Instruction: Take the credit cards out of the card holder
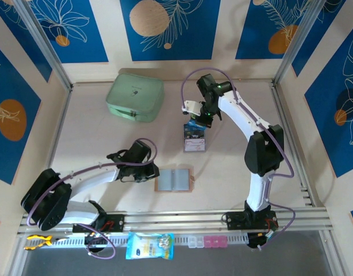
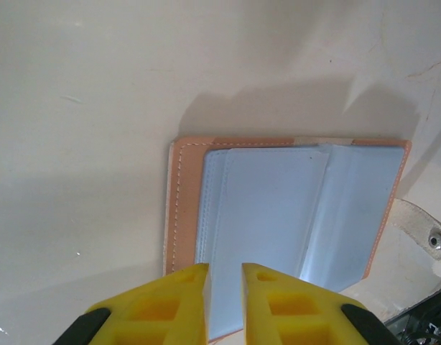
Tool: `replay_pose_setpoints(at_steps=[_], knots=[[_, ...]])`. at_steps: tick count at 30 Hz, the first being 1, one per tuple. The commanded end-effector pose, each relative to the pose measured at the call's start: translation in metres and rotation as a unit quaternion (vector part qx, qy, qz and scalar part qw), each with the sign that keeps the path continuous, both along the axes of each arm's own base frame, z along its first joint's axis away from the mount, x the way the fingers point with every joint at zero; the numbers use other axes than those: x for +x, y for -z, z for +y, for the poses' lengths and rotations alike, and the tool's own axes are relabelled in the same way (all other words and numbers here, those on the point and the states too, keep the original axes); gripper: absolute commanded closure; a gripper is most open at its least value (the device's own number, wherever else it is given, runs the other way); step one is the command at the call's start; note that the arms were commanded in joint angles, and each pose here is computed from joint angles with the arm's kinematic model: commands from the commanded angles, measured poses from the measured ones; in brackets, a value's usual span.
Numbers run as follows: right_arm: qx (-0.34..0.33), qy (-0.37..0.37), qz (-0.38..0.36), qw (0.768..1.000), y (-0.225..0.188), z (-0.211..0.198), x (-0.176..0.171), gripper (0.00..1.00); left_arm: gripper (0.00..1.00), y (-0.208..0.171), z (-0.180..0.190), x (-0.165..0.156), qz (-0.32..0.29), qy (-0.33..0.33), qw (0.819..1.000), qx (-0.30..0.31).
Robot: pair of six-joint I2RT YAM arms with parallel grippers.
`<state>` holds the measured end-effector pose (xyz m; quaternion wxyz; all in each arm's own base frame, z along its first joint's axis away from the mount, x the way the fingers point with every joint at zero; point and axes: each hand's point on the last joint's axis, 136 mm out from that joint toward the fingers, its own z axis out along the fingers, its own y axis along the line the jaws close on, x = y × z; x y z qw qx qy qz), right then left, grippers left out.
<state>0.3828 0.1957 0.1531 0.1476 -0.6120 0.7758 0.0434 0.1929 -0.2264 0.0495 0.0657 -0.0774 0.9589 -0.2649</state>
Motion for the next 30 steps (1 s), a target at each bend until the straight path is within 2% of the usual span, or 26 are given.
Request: replay_pose_setpoints(at_steps=[1, 16, 23, 26, 29, 30], knots=[[0.006, -0.02, 0.011, 1.0, 0.0, 0.001, 0.004, 1.0, 0.82, 0.001, 0.009, 0.0, 0.0, -0.002, 1.0, 0.014], [0.013, -0.03, 0.028, 0.999, 0.03, 0.002, 0.021, 0.93, 0.82, 0.009, 0.011, 0.0, 0.011, -0.008, 1.0, 0.013], [0.022, -0.018, 0.017, 0.999, 0.025, 0.003, 0.026, 0.75, 0.79, 0.007, 0.009, 0.003, 0.008, -0.004, 1.0, 0.01], [0.032, -0.003, 0.007, 0.999, 0.016, 0.002, 0.029, 0.72, 0.75, 0.006, 0.01, 0.002, 0.006, 0.003, 1.0, 0.01], [0.053, 0.02, -0.004, 0.998, 0.006, 0.002, 0.029, 0.68, 0.68, 0.0, 0.016, 0.006, -0.007, 0.007, 1.0, 0.021], [0.061, 0.03, -0.006, 0.998, 0.004, 0.002, 0.028, 0.63, 0.64, -0.002, 0.018, 0.009, -0.014, 0.009, 0.999, 0.027]])
